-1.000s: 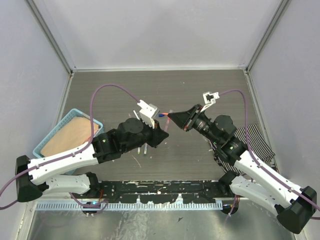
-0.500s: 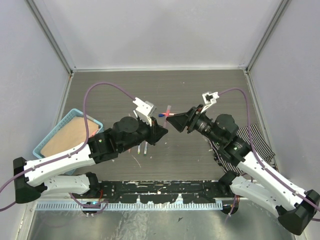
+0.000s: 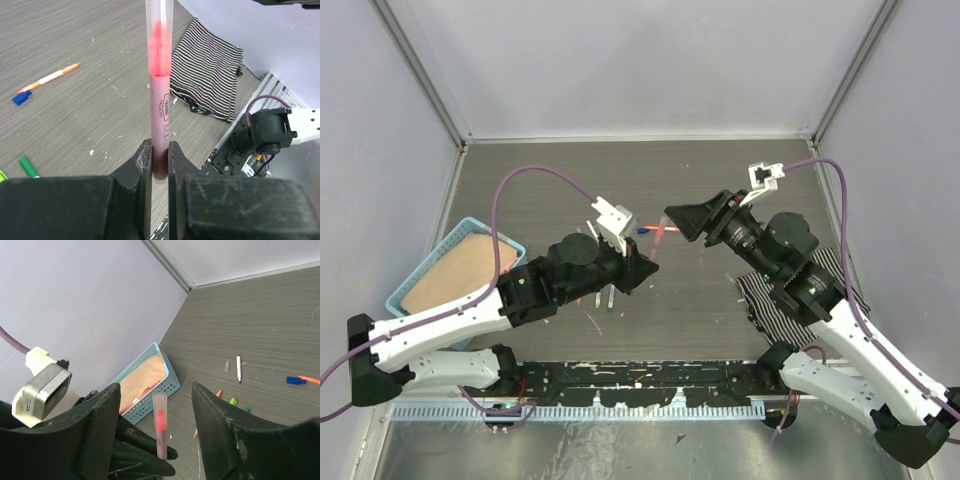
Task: Insert the pens into the pen caps
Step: Press the pen cap onto the pen.
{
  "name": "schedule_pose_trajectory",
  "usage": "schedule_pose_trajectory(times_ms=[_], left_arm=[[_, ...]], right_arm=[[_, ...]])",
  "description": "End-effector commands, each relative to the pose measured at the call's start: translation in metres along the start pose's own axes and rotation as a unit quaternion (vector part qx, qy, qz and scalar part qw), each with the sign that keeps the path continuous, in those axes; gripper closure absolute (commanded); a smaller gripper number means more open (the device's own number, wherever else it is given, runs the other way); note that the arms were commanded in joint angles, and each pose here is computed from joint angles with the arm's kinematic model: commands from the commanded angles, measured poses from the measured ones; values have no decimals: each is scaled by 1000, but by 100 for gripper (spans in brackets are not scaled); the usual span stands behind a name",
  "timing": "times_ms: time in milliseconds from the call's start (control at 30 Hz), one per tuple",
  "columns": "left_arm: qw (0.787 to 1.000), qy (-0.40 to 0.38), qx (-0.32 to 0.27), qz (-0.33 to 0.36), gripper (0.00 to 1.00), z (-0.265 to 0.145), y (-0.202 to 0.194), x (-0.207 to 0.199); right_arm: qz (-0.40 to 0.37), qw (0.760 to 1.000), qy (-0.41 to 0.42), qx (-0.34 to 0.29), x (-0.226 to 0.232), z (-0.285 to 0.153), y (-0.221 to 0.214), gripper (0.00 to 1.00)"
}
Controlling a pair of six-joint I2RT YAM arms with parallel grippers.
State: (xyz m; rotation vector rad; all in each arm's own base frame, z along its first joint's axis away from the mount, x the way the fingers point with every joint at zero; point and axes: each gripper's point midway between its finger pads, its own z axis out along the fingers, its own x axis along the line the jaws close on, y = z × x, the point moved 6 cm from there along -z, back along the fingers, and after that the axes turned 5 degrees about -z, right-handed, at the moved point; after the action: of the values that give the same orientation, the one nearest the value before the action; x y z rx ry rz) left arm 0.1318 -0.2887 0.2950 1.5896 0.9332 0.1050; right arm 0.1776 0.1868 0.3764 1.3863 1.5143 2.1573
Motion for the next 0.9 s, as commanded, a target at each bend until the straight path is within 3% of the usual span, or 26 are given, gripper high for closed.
schedule_pose_trajectory(times_ms=[0, 400, 867], left_arm=[[1000, -24, -11, 5, 100, -2, 14, -12], [1000, -28, 1, 8, 100, 5, 12, -14], [1000, -28, 3, 10, 100, 3, 10, -13]], right_arm=[[8, 1000, 12, -6, 10, 8, 10, 39], [5, 999, 21, 28, 5, 13, -7, 59], [2, 999, 7, 50, -3, 14, -18, 59]])
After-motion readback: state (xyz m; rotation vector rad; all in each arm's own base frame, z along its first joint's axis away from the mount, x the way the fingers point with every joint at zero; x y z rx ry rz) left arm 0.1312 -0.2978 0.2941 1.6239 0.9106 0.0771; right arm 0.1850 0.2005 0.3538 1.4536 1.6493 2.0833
